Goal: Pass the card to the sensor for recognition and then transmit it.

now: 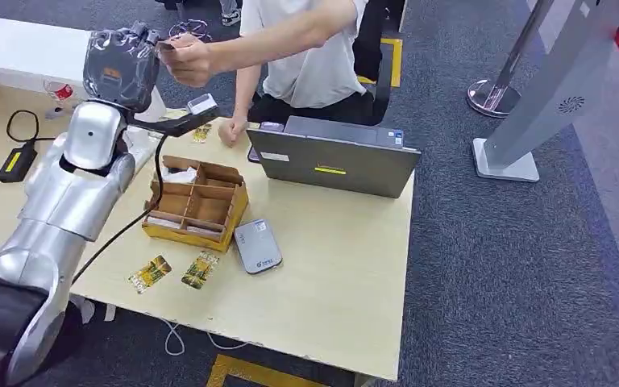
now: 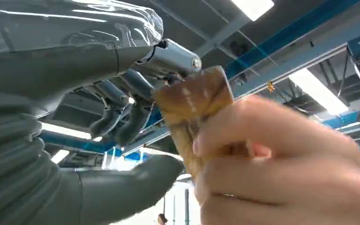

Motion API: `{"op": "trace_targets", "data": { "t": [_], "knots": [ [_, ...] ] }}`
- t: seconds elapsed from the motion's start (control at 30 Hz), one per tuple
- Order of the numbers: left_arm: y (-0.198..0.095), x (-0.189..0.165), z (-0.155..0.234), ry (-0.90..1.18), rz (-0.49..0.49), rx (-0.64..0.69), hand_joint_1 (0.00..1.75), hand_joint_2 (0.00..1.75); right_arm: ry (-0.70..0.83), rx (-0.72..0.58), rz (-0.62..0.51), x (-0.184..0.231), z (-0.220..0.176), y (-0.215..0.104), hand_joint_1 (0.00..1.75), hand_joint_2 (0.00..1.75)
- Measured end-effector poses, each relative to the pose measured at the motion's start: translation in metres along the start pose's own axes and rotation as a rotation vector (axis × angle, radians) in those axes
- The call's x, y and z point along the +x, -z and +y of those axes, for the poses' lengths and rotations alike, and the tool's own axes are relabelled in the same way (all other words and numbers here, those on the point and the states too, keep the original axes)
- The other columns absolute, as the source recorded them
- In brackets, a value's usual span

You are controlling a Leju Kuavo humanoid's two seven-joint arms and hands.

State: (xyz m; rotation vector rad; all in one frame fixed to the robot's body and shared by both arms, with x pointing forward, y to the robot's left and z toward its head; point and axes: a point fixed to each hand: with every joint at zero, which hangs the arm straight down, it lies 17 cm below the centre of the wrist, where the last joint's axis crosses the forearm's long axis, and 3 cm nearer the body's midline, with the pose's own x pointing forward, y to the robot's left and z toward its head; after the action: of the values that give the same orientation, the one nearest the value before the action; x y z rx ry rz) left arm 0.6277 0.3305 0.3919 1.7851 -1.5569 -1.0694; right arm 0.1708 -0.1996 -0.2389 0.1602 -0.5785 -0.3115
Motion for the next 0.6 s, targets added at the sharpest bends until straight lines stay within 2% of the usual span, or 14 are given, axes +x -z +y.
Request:
{"op": "trace_targets", "data": {
  "t": [0.23,0.33,0.47,0.53,0.6],
  "knots": [
    [-0.002,-0.007,-0.004,-0.021,0.012,-0.006,0.00,1.75,0.001,0.000,-0.001,0.000,0.000,0.000,0.00,0.00],
    [-0.016,-0.005,-0.014,-0.117,0.002,-0.020,0.00,1.75,0.024,-0.005,-0.005,0.000,-0.002,-0.001,0.00,0.00],
    [-0.074,-0.001,-0.040,-0.274,-0.034,-0.058,0.00,1.75,0.064,-0.011,-0.015,-0.003,-0.005,-0.004,0.00,0.00],
    [-0.114,-0.009,-0.055,-0.327,-0.039,-0.089,0.00,1.75,0.084,-0.020,-0.021,-0.005,-0.008,-0.005,0.00,0.00],
    [-0.162,-0.018,-0.072,-0.475,-0.030,-0.159,0.00,1.75,0.120,-0.029,-0.034,-0.005,-0.011,-0.007,0.00,0.00]
  ]
}}
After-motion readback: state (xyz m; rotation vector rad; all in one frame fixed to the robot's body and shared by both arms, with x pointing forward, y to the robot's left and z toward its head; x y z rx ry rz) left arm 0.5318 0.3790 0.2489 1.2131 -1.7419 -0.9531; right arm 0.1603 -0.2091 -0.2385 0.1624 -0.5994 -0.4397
